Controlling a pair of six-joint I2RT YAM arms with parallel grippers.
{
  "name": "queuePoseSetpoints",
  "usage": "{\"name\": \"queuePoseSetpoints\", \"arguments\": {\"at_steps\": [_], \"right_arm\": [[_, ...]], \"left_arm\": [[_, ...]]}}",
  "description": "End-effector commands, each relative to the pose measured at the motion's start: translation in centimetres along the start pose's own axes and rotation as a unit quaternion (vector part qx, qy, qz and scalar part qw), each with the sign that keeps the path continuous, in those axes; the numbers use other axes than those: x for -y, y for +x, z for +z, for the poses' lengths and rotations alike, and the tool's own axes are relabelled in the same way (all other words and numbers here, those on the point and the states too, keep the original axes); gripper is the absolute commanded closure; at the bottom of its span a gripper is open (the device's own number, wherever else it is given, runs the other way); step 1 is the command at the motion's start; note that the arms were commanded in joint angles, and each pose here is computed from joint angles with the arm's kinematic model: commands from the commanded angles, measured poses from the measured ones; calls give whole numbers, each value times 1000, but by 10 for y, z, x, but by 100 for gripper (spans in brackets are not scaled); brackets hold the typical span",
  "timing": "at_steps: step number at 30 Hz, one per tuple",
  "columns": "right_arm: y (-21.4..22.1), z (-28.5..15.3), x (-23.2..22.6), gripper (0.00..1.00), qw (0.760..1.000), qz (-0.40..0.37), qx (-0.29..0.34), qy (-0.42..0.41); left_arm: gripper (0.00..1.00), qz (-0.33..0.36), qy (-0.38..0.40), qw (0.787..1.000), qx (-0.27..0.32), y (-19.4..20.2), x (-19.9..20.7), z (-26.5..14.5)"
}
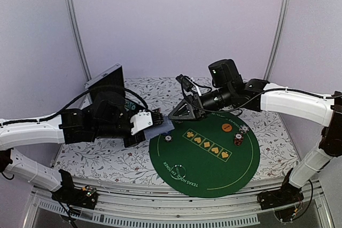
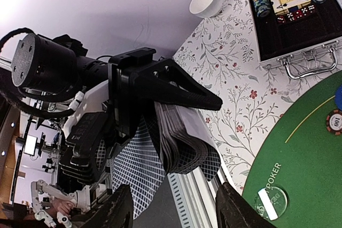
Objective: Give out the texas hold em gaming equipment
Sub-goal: Pick up the poker card from the face-down deck piles.
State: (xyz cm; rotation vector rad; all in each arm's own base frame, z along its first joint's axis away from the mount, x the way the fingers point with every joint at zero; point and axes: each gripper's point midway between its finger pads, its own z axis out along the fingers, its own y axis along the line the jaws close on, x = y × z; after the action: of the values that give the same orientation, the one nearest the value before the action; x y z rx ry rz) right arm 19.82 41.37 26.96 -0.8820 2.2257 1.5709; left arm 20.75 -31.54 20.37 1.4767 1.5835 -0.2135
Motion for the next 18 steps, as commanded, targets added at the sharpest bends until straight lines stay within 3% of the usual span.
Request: {"name": "queuePoseSetpoints", "arguments": {"at_steps": [1,8,18], "right_arm": [[4,11,-5,48,1000,5,-15,-26],[6,16,-5,57,999,8,-20,-34],[6,15,-8,76,999,6,-22,-44]], "left_arm": [[59,-5,-7,1000,3,0,-4,-1],[59,-4,-7,1000,3,1,-4,-1],[59,-2,-6,1000,2,2,-3,0]]}}
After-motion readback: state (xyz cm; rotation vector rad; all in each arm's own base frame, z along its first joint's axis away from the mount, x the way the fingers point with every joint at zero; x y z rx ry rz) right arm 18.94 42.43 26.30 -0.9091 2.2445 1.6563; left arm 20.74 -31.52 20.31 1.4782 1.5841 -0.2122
